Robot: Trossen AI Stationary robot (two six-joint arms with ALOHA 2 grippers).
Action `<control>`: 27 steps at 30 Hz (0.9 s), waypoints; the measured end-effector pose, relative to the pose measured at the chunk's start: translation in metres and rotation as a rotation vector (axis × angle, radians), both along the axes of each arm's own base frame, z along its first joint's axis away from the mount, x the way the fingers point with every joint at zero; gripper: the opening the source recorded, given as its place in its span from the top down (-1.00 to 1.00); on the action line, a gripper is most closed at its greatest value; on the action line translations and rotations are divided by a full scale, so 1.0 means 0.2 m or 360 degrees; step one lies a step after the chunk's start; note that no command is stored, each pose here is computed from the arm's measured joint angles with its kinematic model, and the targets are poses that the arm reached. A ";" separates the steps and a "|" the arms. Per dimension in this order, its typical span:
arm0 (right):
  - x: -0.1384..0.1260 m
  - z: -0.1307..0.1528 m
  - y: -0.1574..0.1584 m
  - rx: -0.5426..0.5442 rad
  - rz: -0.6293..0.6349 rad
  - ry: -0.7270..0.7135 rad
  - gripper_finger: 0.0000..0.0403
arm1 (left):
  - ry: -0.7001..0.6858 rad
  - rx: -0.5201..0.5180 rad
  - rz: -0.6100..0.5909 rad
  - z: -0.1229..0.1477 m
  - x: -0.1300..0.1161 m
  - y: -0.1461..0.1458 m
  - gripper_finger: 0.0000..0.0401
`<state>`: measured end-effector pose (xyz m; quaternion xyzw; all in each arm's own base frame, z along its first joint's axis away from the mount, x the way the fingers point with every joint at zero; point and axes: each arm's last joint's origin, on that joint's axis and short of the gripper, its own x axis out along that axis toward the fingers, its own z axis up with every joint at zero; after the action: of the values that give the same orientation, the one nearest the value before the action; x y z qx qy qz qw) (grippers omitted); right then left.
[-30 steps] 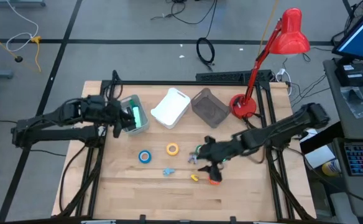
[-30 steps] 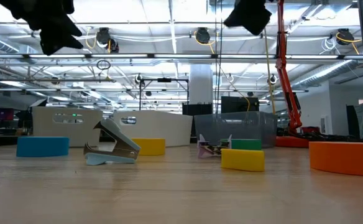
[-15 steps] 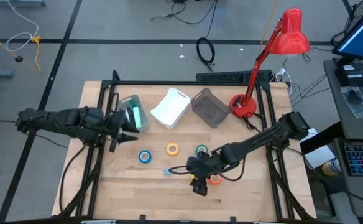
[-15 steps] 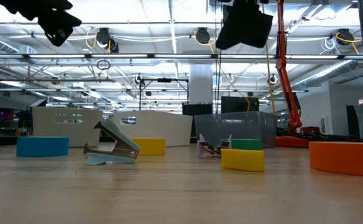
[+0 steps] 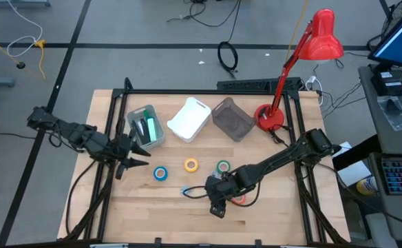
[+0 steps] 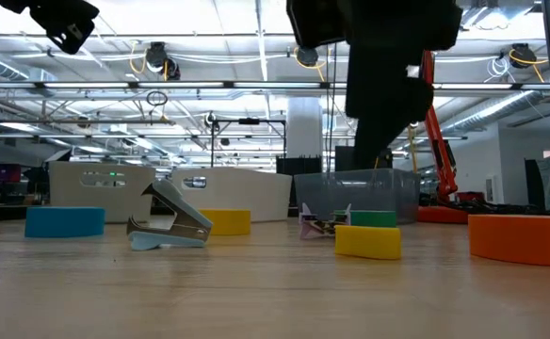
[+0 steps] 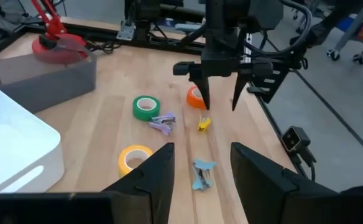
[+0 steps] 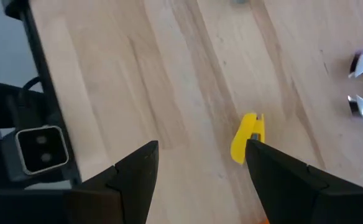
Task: Pick and place Stapler, Stapler remover, tape
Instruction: Put the small yellow stapler into the gray bin
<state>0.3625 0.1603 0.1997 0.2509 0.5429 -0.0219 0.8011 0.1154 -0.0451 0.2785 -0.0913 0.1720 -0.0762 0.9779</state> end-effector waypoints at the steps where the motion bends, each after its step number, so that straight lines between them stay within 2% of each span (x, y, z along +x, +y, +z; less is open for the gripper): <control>1: 0.00 -0.01 0.00 -0.0007 -0.0002 0.0007 -0.17 | 0.0004 0.0002 -0.0002 0.00 0.00 0.00 0.22; 9: 0.02 -0.13 0.00 -0.0061 -0.0017 0.0128 -0.17 | 0.0009 0.0009 -0.0003 0.00 0.00 0.00 0.22; 17: 0.01 -0.14 -0.02 -0.0184 -0.0066 0.0140 -0.17 | 0.0039 0.0007 -0.0012 -0.01 0.00 0.00 0.22; 21: 0.01 -0.15 -0.01 -0.0166 -0.0085 0.0146 -0.17 | 0.0039 0.0009 -0.0013 -0.01 0.00 0.00 0.22; 27: 0.02 -0.23 0.02 -0.0141 -0.0070 0.0197 -0.17 | 0.0038 0.0019 -0.0018 -0.01 0.00 0.00 0.22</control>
<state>0.3670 0.1637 0.1543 0.2251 0.5842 -0.0789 0.7757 0.1146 -0.0452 0.2760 -0.0854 0.1845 -0.0795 0.9759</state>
